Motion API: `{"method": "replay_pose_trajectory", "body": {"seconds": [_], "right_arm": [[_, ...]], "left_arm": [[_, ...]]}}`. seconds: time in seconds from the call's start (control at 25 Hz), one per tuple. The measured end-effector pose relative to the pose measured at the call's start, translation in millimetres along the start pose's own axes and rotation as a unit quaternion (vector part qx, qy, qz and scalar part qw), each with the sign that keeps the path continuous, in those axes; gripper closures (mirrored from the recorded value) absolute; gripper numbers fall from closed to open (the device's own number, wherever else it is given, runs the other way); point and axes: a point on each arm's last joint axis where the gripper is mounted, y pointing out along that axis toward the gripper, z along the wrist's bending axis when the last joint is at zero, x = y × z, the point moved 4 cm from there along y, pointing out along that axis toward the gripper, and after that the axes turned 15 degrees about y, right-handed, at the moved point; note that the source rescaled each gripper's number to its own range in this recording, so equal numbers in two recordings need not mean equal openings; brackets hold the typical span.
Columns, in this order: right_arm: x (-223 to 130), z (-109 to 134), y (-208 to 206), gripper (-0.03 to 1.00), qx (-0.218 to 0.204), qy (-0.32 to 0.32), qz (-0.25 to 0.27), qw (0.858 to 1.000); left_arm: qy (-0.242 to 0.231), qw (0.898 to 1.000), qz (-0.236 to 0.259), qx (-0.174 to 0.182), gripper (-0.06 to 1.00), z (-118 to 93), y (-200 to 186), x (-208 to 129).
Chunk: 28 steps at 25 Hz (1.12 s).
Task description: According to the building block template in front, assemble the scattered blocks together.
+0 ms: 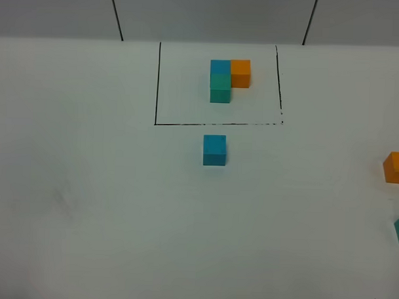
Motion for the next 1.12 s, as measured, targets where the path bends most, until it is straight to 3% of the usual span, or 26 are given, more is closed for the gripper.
{"method": "replay_pose_trajectory", "body": {"seconds": [0.24, 0.44, 0.6, 0.8, 0.92, 1.12], "right_arm": [[0, 0, 2, 0.2, -0.005, 0.0, 0.012, 1.0], [5, 5, 20, 0.16, -0.034, 0.009, 0.118, 0.992], [10, 7, 59, 0.16, -0.067, 0.021, 0.213, 0.975], [7, 11, 122, 0.16, -0.098, 0.052, 0.327, 0.938], [2, 5, 163, 0.16, -0.126, 0.053, 0.37, 0.919], [-11, -8, 213, 0.16, -0.158, 0.062, 0.384, 0.908]], "left_arm": [[0.0, 1.0, 0.0, 0.0, 0.45, 0, 0, 0], [0.0, 1.0, 0.0, 0.0, 0.45, 0, 0, 0], [0.0, 1.0, 0.0, 0.0, 0.45, 0, 0, 0], [0.0, 1.0, 0.0, 0.0, 0.45, 0, 0, 0], [0.0, 1.0, 0.0, 0.0, 0.45, 0, 0, 0], [0.0, 1.0, 0.0, 0.0, 0.45, 0, 0, 0]]}}
